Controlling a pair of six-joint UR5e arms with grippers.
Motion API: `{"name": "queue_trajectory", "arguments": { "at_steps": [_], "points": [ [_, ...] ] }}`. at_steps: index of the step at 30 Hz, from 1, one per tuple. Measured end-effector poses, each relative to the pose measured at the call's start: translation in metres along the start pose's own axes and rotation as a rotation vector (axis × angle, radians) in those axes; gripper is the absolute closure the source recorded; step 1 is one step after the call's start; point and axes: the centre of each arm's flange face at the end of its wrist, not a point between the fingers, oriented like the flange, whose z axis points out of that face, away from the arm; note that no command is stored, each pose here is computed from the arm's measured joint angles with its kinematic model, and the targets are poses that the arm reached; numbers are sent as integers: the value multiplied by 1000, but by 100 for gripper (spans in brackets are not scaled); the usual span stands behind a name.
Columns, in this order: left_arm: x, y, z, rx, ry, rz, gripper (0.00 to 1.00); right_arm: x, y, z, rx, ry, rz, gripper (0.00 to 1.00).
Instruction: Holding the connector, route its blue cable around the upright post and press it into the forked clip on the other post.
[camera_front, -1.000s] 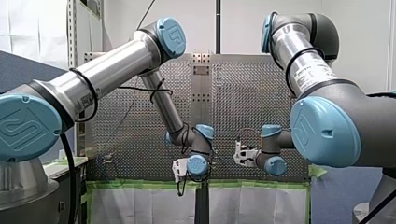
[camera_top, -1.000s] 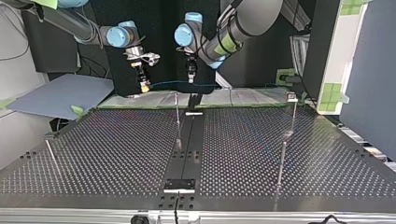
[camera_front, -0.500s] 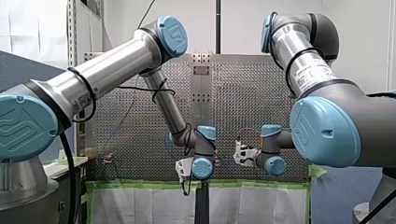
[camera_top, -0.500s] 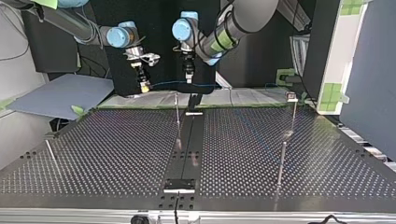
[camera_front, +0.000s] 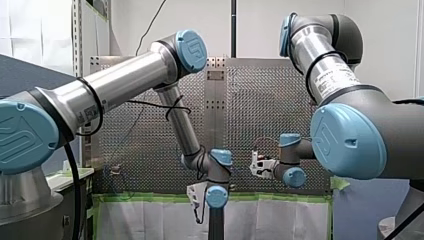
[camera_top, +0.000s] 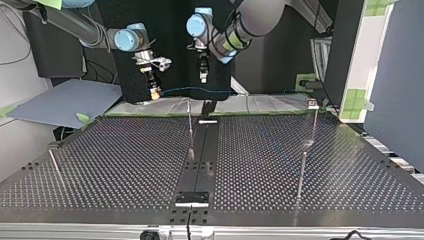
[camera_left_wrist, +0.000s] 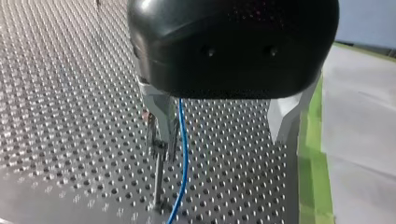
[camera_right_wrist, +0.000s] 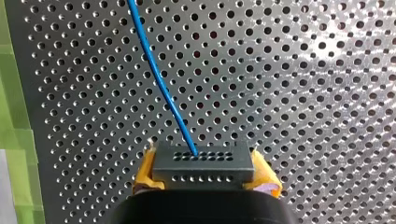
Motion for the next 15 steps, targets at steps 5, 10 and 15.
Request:
{"name": "queue_trajectory", "arguments": {
  "at_steps": [5,10,15],
  "points": [
    [0,-8,-1,28,-24,-7,1,0,0,0,-1,0,0,100],
    [-2,-9,2,28,-54,-25,1,0,0,0,0,0,0,100],
    [4,-6,5,23,-77,-29,1,0,-2,1,3,2,0,100]
  ]
}}
